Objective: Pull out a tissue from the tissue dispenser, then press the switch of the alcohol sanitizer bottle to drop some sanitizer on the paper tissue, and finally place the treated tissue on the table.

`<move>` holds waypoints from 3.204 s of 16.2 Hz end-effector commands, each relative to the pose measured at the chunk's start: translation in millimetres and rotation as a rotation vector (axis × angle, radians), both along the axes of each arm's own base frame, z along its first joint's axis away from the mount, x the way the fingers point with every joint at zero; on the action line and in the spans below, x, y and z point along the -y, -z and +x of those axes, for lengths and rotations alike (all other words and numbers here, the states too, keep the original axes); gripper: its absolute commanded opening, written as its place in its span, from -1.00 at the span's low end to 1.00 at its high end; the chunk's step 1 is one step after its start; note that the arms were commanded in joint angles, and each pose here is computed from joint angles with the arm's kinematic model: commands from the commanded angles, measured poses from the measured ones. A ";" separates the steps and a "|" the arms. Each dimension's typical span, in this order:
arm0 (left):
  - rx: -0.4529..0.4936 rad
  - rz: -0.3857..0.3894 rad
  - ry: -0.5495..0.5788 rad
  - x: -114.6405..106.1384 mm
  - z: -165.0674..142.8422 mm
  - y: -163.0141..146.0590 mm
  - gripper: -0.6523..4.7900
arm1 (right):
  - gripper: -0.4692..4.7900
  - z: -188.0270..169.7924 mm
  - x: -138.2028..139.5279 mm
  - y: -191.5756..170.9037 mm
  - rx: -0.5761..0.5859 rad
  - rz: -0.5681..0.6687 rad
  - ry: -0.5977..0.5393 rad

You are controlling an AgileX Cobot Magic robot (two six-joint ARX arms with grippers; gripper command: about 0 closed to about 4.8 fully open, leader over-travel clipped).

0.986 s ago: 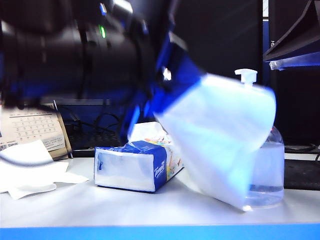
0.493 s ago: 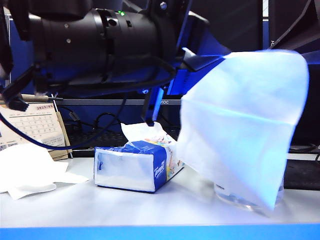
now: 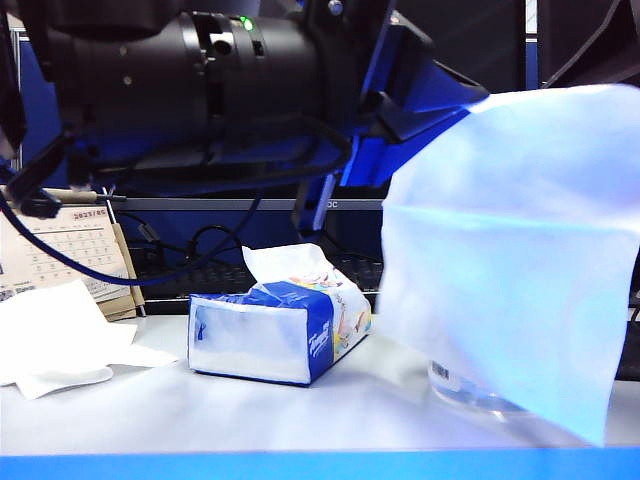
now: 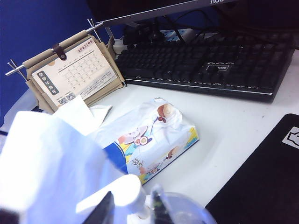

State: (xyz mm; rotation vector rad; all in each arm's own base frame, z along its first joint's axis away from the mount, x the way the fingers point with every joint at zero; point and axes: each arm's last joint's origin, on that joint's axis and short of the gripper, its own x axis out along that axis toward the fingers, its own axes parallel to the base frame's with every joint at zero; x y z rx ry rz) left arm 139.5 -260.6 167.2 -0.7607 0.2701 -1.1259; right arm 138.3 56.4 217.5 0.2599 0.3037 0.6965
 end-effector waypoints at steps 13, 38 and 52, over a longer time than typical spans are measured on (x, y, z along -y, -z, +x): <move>-0.003 0.015 -0.014 4.8 13.3 11.6 -0.78 | -0.43 21.8 -11.2 10.5 -0.044 0.044 -0.142; -0.011 -0.003 -0.029 6.1 16.1 8.7 -0.78 | -0.84 -3.9 -0.4 6.3 -0.107 0.011 -0.040; 0.002 0.003 -0.042 5.8 16.7 8.7 -0.78 | -0.84 6.9 -6.3 8.7 -0.137 0.070 -0.115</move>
